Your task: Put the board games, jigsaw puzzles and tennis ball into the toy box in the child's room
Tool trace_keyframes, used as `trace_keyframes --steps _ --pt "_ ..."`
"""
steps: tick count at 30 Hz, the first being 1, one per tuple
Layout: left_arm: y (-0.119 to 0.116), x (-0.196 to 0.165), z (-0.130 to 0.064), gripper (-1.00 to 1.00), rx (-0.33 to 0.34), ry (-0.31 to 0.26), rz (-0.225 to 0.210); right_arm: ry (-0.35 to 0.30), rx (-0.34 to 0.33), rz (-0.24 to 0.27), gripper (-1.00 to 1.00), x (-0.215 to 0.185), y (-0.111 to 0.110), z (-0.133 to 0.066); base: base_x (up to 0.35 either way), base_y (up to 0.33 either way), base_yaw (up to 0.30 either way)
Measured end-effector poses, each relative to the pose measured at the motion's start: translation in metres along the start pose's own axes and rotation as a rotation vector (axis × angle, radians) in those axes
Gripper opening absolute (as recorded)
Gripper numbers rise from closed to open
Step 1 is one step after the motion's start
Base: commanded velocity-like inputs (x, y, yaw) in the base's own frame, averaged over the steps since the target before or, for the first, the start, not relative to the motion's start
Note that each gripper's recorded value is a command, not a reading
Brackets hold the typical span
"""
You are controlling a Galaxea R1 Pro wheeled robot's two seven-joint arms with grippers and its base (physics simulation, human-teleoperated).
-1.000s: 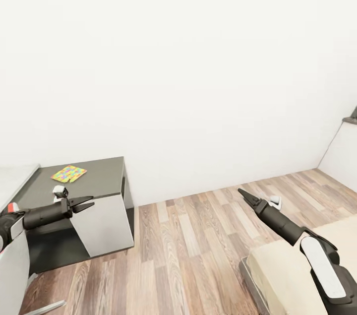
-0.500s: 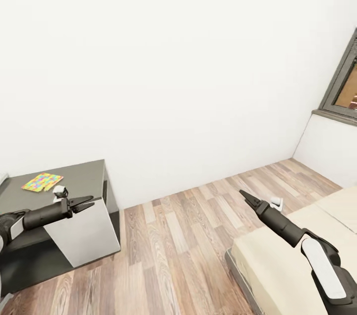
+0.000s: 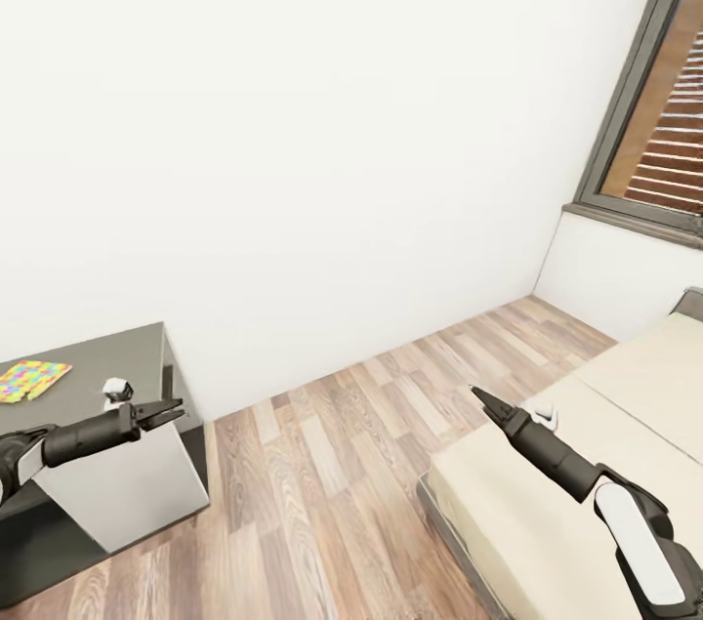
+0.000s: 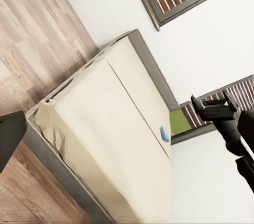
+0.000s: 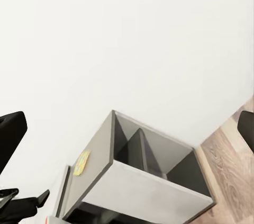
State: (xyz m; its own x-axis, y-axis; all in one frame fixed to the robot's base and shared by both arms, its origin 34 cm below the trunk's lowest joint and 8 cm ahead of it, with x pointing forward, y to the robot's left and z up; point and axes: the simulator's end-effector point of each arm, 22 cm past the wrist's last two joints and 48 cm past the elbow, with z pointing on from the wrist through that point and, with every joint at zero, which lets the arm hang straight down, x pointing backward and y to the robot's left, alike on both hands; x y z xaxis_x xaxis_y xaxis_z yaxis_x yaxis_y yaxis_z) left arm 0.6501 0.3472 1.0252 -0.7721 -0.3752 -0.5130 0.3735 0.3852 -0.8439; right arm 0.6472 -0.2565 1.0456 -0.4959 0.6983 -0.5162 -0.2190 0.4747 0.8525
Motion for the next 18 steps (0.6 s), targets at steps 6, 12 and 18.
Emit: trace_keyframes --steps 6,12,18 --pt "0.01 0.017 -0.005 1.0 -0.014 0.008 -0.029 0.007 0.023 0.024 1.0 0.005 -0.014 -0.002 -0.063 0.0 -0.248" --pt "0.012 0.019 -0.004 1.0 -0.013 0.008 -0.033 -0.02 0.054 0.057 1.0 -0.002 -0.033 -0.012 -0.016 0.0 -0.248" --pt "0.013 0.02 -0.002 1.0 -0.011 0.007 -0.035 -0.057 0.039 0.073 1.0 -0.014 -0.038 -0.021 -0.002 0.0 -0.248"
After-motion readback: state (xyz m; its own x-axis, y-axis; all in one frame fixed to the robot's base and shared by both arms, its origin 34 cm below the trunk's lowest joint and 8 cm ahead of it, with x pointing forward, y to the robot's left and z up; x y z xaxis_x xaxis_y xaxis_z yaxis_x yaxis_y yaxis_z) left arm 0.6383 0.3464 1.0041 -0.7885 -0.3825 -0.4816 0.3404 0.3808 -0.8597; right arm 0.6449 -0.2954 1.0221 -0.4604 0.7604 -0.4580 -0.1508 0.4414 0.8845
